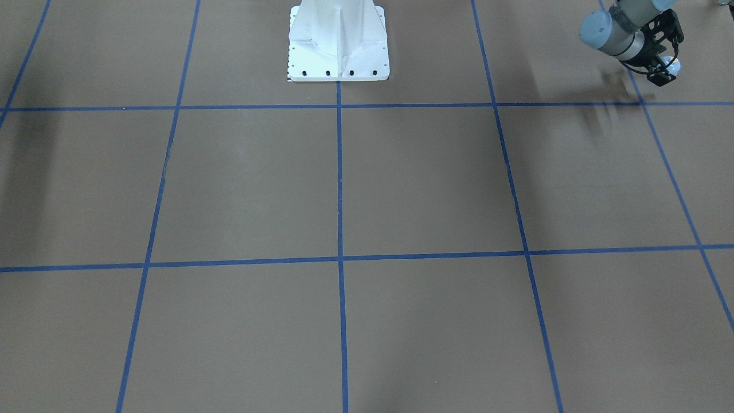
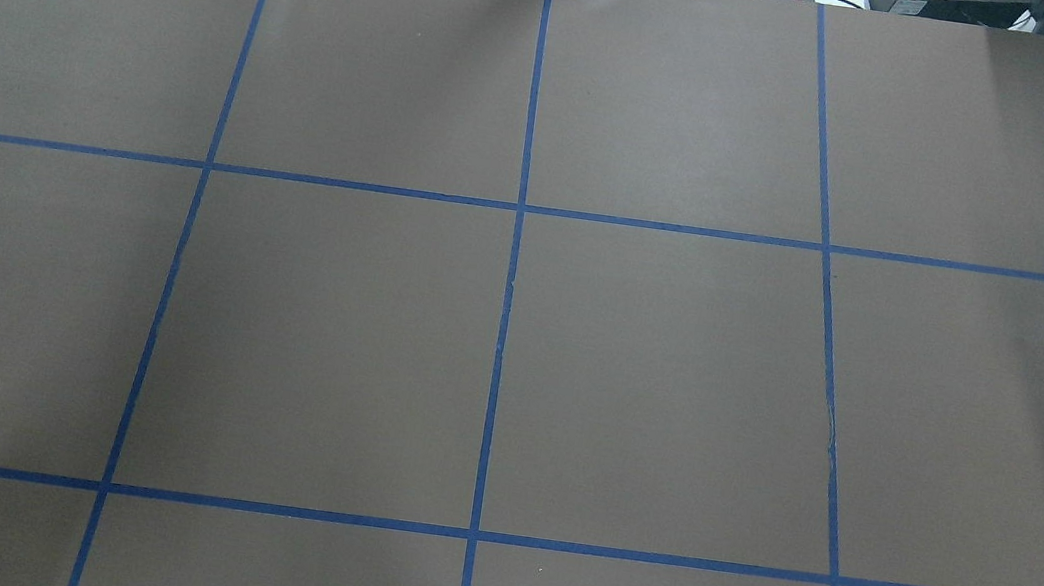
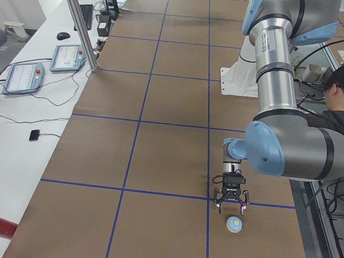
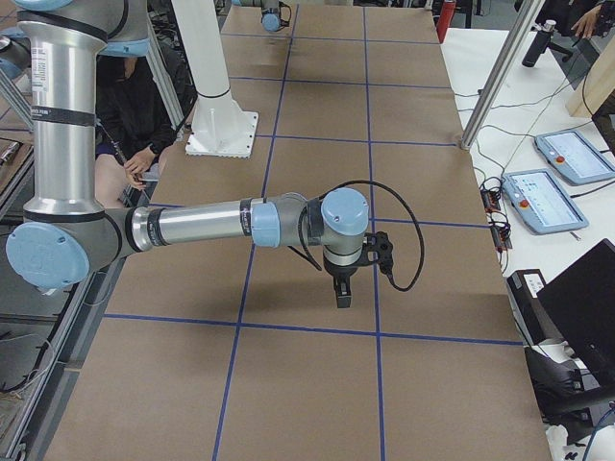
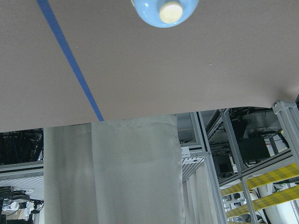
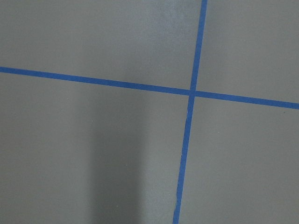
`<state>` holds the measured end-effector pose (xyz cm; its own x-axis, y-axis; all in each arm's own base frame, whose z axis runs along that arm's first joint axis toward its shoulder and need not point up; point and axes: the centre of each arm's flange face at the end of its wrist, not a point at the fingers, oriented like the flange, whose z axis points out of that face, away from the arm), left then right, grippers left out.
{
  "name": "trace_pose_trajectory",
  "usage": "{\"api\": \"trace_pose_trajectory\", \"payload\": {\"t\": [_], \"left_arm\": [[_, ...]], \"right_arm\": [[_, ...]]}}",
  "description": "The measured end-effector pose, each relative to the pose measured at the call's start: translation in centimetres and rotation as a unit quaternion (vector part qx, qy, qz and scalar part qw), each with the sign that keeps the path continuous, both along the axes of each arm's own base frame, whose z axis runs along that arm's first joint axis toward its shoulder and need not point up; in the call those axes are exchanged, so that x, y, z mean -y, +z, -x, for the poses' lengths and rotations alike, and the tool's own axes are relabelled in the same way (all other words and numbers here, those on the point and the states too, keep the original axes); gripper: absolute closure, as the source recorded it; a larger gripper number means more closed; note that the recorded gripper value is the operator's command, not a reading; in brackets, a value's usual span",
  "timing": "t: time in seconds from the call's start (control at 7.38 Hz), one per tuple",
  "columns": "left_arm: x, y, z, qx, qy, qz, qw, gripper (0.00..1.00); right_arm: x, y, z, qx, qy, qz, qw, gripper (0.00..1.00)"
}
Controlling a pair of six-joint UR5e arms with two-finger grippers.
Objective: Place and press bell with both arms
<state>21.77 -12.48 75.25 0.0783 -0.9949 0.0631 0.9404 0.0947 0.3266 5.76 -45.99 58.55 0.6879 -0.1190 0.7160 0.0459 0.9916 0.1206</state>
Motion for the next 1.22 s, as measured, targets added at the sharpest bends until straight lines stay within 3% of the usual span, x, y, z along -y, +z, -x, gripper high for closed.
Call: {"api": "trace_pose_trajectory", "payload": {"t": [1.08,1.22], "left_arm": [[-2.7,3.9,0.1,0.013,0.003,-0.008,0.9999,0.00],[-2.7,4.6,0.4,0.014,0.004,-0.008,0.9999,0.06]], "right_arm": [[0.0,0.0,0.0,0.000,0.000,0.000,1.0000,0.00],[0.0,0.0,0.0,0.000,0.000,-0.001,1.0000,0.00]]}}
